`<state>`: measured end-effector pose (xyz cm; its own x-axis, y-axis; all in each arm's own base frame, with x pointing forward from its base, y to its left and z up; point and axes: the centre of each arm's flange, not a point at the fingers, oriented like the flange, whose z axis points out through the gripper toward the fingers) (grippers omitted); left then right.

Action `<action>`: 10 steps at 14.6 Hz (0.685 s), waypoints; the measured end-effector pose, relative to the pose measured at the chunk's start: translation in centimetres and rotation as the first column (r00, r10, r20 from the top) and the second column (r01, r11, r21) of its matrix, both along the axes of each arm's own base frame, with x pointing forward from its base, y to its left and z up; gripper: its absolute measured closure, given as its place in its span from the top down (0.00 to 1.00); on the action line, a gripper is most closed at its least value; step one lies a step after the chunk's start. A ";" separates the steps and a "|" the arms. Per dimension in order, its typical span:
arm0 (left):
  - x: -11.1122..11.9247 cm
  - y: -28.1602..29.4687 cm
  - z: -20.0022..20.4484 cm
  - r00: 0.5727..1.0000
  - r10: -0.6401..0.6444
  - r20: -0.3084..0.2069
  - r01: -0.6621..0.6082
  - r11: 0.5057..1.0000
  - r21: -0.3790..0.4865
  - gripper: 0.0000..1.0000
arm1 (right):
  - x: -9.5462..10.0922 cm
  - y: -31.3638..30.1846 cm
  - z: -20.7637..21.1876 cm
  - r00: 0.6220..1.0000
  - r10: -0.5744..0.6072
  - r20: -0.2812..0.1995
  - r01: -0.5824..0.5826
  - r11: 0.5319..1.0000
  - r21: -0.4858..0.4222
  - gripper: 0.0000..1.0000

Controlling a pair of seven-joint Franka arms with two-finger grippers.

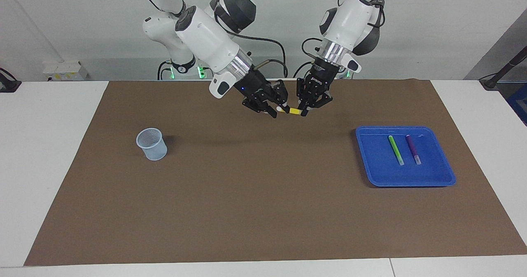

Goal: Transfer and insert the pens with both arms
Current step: 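Open the left gripper to release the yellow pen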

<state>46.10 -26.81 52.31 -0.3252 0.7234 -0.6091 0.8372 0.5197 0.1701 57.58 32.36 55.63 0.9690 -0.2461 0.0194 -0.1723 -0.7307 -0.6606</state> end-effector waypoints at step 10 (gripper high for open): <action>-0.4 -0.2 0.1 1.000 0.001 -0.001 -0.001 1.000 -0.003 0.17 | -0.1 0.2 0.3 1.000 0.003 0.005 -0.003 1.000 0.004 0.30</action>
